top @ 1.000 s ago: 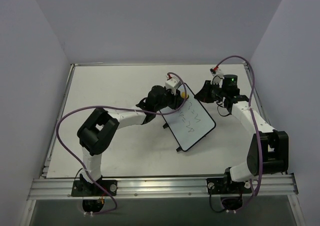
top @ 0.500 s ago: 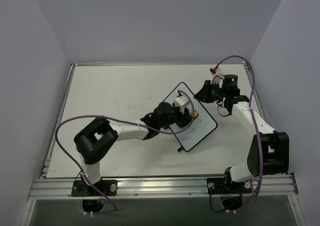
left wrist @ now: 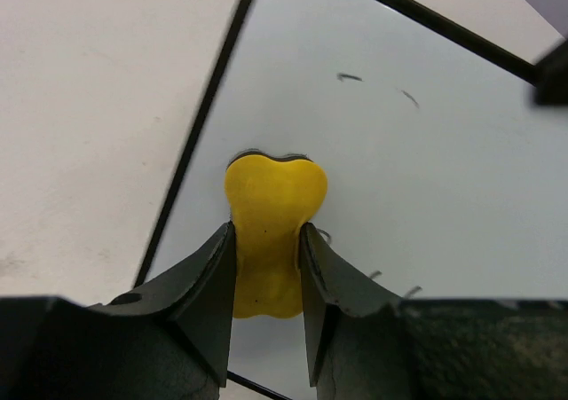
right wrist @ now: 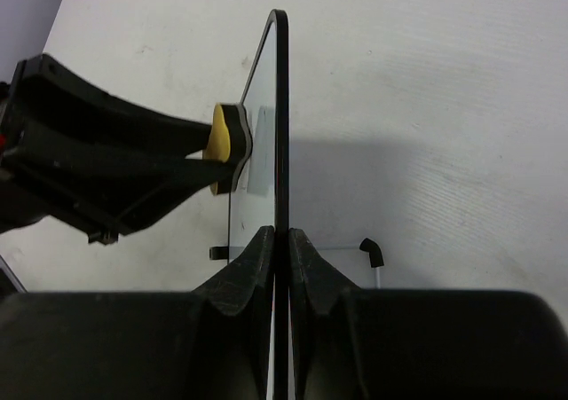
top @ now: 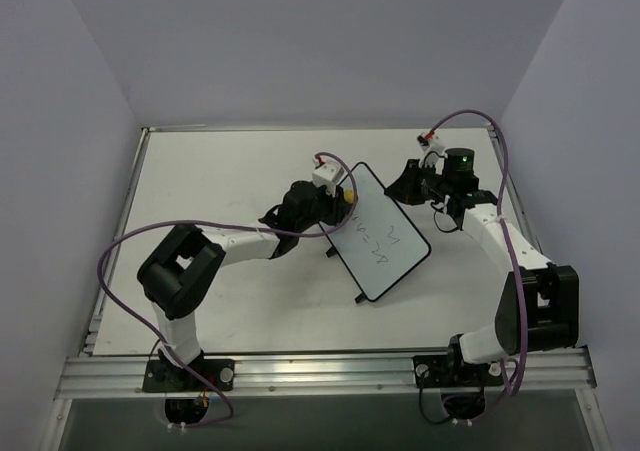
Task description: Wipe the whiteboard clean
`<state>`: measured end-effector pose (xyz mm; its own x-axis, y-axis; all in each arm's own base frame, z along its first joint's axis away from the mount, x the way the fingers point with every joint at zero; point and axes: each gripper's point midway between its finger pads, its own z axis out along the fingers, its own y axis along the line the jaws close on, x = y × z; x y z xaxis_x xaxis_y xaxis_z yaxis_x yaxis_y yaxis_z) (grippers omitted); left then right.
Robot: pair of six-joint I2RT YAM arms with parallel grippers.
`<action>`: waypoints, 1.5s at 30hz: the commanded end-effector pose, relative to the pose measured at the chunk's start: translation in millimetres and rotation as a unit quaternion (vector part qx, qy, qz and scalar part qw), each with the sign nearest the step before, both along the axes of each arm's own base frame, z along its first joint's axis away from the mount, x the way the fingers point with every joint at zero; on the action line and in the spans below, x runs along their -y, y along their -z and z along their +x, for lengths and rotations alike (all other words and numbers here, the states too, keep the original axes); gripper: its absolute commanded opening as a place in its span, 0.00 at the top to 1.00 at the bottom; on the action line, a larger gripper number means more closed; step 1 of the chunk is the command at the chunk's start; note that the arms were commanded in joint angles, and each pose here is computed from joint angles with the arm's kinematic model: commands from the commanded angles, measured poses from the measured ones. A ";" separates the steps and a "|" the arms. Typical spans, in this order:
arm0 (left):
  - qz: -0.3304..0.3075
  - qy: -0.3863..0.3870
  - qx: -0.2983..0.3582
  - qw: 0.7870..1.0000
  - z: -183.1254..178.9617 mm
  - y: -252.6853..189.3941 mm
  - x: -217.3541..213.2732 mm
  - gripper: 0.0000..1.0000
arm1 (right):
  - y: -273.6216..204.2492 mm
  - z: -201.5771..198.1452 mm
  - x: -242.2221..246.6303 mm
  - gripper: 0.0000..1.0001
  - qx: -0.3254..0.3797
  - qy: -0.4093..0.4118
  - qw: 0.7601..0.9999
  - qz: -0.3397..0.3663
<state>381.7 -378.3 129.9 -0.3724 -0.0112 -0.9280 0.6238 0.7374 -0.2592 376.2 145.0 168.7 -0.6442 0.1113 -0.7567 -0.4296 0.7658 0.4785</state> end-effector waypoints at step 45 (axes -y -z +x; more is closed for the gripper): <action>0.023 -0.032 0.025 0.999 35.2 -34.1 -5.7 0.98 | -23.5 -9.9 -14.5 1.00 0.033 -0.034 0.999 0.012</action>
